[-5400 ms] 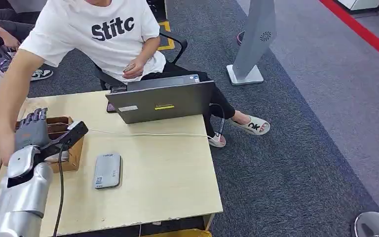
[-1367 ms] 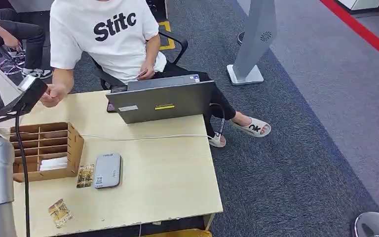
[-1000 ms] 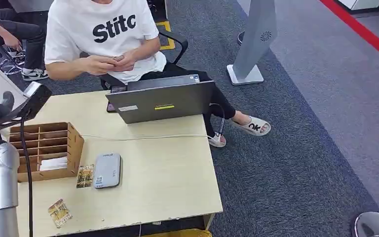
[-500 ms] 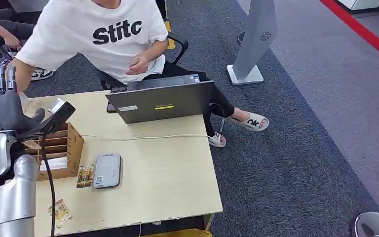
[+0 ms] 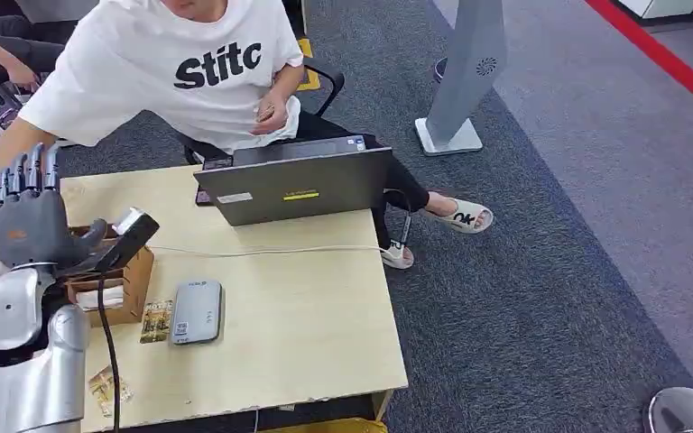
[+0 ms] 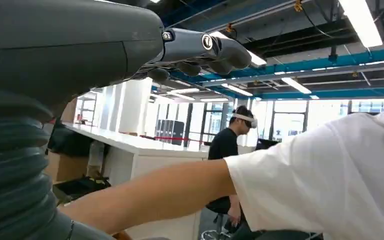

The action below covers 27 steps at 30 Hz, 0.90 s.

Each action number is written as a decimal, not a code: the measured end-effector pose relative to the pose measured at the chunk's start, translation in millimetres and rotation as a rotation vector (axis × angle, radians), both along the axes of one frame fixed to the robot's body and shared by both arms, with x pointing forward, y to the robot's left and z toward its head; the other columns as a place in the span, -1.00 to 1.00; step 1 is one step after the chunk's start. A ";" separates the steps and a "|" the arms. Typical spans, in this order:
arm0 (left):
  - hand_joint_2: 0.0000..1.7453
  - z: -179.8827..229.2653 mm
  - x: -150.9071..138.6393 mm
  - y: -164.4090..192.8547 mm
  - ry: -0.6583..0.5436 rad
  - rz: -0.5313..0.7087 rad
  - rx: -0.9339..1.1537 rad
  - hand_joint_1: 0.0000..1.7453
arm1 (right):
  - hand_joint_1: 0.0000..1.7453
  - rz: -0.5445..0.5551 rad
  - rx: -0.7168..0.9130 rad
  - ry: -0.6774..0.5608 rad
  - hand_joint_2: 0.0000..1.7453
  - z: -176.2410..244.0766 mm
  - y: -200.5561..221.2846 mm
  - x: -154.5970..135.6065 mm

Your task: Pass the card to the sensor for recognition and then transmit it.

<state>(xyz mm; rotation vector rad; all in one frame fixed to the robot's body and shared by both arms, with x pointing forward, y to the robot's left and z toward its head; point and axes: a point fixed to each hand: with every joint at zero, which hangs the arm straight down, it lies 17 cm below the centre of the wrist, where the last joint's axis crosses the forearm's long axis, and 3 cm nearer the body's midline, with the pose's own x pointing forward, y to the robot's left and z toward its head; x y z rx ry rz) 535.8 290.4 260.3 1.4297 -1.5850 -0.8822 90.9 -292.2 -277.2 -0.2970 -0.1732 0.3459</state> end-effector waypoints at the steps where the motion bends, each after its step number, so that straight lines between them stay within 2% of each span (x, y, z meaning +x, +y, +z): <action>1: 1.00 -4.0 -2.0 -2.0 0.007 -0.004 -0.002 -1.00 | -1.00 -0.003 -0.001 0.000 1.00 0.0 -0.3 -0.1; 10: 1.00 -38.1 -23.7 -42.0 0.062 -0.094 0.005 -1.00 | -1.00 -0.036 -0.002 -0.008 1.00 0.2 -2.1 -0.3; 16: 1.00 -45.8 -34.2 -62.0 0.076 -0.152 -0.003 -1.00 | -1.00 -0.052 -0.001 -0.003 1.00 -0.1 -2.7 -2.0; 27: 1.00 -83.5 -76.5 -109.7 0.160 -0.315 -0.022 -1.00 | -1.00 -0.095 0.004 0.000 1.00 -0.5 -3.5 -4.6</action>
